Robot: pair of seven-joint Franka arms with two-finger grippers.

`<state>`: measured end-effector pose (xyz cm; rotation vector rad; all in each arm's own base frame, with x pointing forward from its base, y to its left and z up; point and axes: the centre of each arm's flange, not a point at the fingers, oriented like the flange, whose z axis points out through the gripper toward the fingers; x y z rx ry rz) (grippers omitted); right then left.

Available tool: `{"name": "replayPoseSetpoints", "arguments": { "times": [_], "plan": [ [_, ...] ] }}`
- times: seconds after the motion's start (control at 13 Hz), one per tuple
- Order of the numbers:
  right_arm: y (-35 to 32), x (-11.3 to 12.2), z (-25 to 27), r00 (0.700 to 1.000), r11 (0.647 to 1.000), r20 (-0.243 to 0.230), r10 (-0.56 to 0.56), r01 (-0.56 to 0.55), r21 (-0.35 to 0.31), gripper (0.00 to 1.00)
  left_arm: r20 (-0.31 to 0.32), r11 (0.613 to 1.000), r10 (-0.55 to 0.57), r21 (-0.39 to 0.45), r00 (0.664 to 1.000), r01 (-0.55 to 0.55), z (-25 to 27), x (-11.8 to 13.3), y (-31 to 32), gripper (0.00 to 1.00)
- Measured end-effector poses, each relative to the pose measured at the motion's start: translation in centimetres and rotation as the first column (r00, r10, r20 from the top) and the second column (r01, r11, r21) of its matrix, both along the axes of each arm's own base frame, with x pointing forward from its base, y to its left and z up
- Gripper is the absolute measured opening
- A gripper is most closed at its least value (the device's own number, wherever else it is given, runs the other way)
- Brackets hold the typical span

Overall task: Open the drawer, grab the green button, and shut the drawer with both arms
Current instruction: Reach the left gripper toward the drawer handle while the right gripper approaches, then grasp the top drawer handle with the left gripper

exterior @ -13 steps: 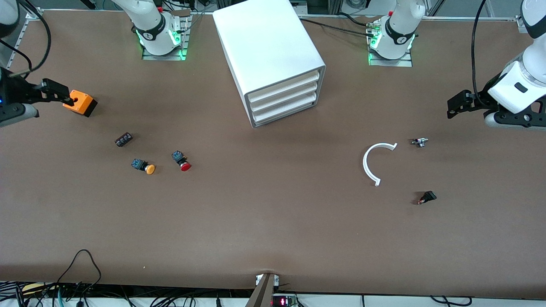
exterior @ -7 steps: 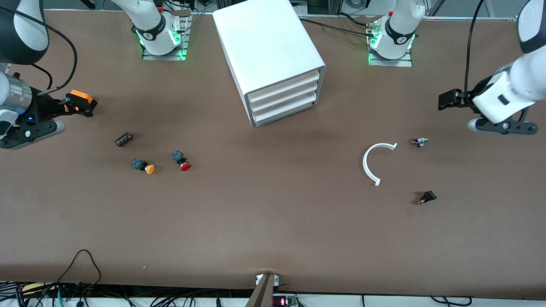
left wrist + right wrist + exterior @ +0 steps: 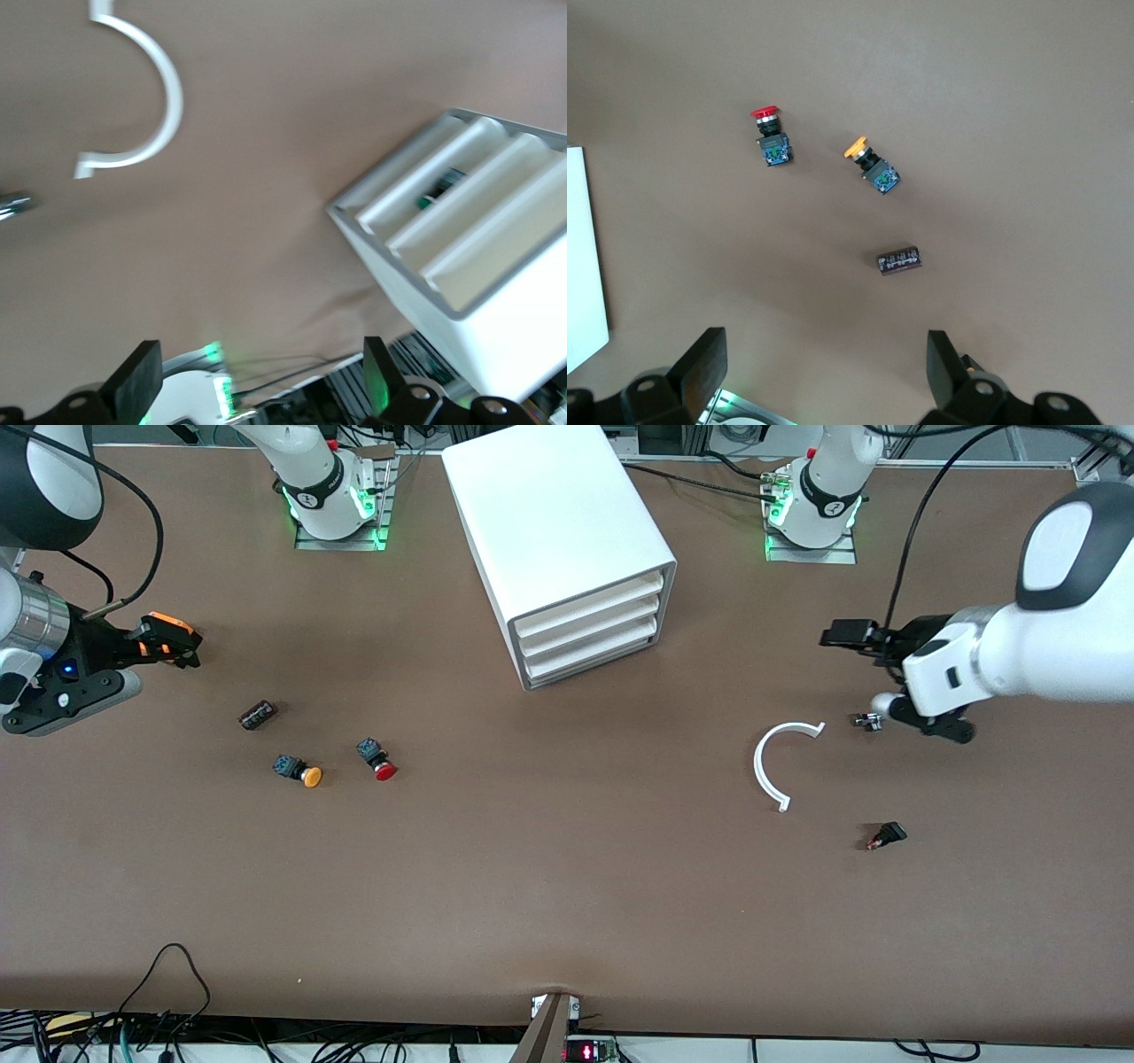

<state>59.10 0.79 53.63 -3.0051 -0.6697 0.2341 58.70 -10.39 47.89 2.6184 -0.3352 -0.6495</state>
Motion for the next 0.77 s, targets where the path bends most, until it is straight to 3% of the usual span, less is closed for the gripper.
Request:
{"name": "replayPoseSetpoints", "arguments": {
  "times": [0.15, 0.31, 0.54, 0.77],
  "plan": [
    [0.5, 0.2, 0.0, 0.999, 0.997, 0.012, 0.034, -0.035, 0.071, 1.0, -0.043, 0.986, -0.04, -0.164, 0.998, 0.033, -3.2, 0.8, -1.7, 1.0],
    [0.5, 0.3, 0.1, 0.999, 0.989, 0.028, 0.039, -0.043, 0.142, 1.0, -0.034, 0.944, -0.104, -0.317, 0.994, 0.088, -7.1, 1.8, -2.7, 1.0],
    [1.4, 0.8, 0.4, 0.997, 0.985, 0.063, 0.047, -0.057, 0.164, 1.0, 0.027, 0.864, -0.127, -0.488, 0.992, 0.124, -12.4, 2.3, -3.7, 1.0],
    [5.7, 1.2, 0.0, 0.989, 0.979, 0.087, 0.123, -0.135, 0.154, 1.0, 0.052, 0.788, -0.092, -0.607, 0.994, 0.105, -17.5, 0.8, -4.3, 1.0]
  ]
}}
